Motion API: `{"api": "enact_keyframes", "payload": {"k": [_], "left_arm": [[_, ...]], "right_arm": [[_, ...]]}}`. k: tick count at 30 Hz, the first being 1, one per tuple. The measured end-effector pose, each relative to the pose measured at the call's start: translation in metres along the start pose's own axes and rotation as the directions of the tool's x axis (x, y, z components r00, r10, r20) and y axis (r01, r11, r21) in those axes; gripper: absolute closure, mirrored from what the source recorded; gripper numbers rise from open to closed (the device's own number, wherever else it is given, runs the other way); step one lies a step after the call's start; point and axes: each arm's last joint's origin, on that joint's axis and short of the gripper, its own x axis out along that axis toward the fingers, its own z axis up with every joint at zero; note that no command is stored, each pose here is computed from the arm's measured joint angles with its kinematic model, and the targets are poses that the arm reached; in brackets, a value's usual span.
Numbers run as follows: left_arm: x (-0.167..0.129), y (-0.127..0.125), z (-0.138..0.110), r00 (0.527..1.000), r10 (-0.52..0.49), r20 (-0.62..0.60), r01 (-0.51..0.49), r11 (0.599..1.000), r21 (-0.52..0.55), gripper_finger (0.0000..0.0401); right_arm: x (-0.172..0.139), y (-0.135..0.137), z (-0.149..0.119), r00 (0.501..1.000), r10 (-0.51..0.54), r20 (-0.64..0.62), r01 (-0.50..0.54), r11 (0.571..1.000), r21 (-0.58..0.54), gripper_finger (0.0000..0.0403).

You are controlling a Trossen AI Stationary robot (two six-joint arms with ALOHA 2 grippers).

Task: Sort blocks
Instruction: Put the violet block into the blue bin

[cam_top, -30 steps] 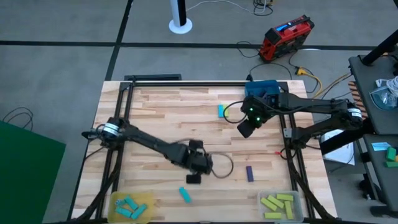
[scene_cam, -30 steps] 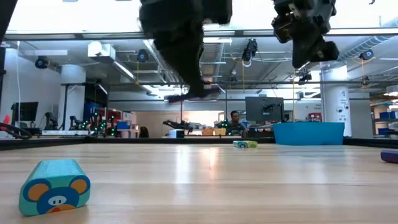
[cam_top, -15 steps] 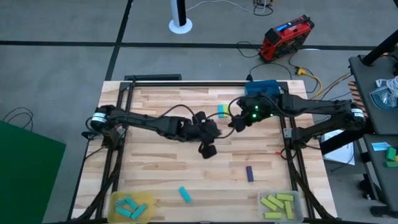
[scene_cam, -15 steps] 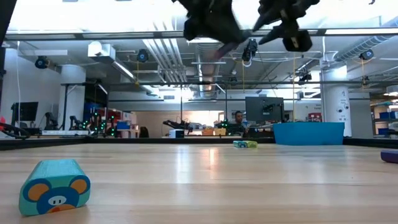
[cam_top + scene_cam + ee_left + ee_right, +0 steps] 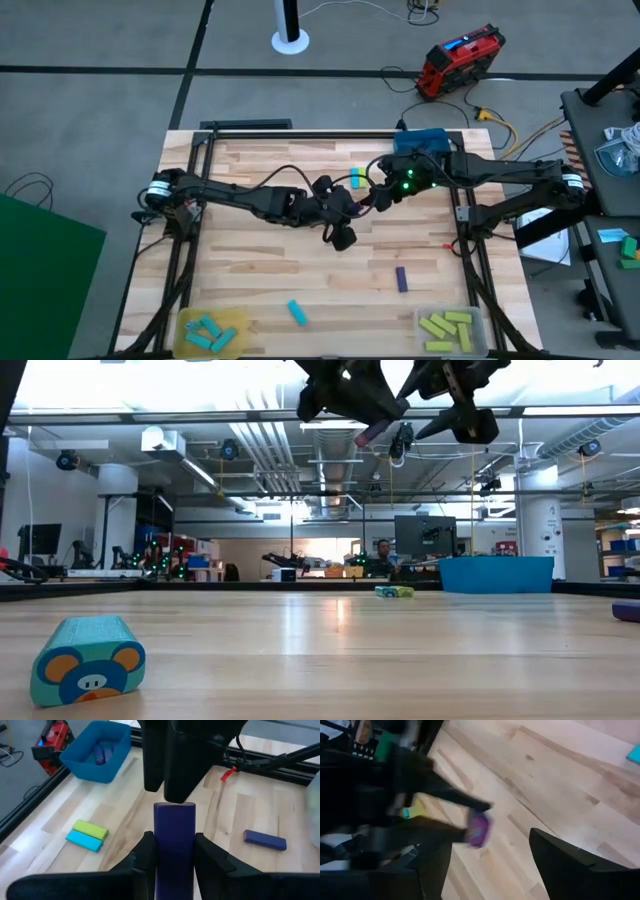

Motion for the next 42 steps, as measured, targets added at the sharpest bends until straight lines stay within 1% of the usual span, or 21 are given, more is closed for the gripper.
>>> {"api": "enact_keyframes", "payload": {"k": [5,10,13,19,26,30,34,39,42], "left_arm": [[0.012,0.0,-0.006,0.999,0.039,-0.01,-0.039,0.999,0.037,0.0328],[0.013,0.0,-0.004,0.999,0.047,0.012,-0.048,0.998,0.046,0.0328],[0.013,0.0,-0.002,0.999,0.044,0.025,-0.045,0.998,0.05,0.0328],[0.013,-0.001,0.005,0.996,0.026,0.091,-0.031,0.998,0.052,0.0328],[0.013,0.0,-0.001,0.998,0.043,0.034,-0.045,0.997,0.061,0.0328],[0.013,0.0,-0.001,0.998,0.043,0.036,-0.045,0.997,0.06,0.0328],[0.013,0.0,0.0,0.998,0.041,0.041,-0.043,0.997,0.065,0.0328],[0.013,0.0,0.001,0.998,0.036,0.055,-0.041,0.994,0.099,0.0327],[0.013,0.0,0.001,0.998,0.035,0.058,-0.041,0.994,0.102,0.0326]], "right_arm": [[0.0,0.001,-0.001,1.0,0.018,-0.014,-0.018,1.0,0.002,0.0145],[0.0,0.002,-0.001,1.0,0.019,-0.016,-0.019,1.0,-0.001,0.0153],[0.002,0.002,-0.001,1.0,0.016,-0.018,-0.016,1.0,-0.001,0.0157],[0.01,0.002,0.001,1.0,0.012,-0.021,-0.012,1.0,-0.01,0.0157],[0.014,0.0,0.0,0.999,-0.003,-0.032,0.003,1.0,-0.007,0.0166],[0.014,0.0,0.001,0.999,-0.004,-0.032,0.004,1.0,-0.011,0.0183],[0.015,0.0,0.001,1.0,-0.009,-0.029,0.009,1.0,-0.014,0.0208],[0.015,0.0,0.002,1.0,-0.022,-0.002,0.022,0.999,-0.038,0.0254],[0.015,0.0,0.002,1.0,-0.019,0.004,0.019,0.999,-0.049,0.0285]]}}
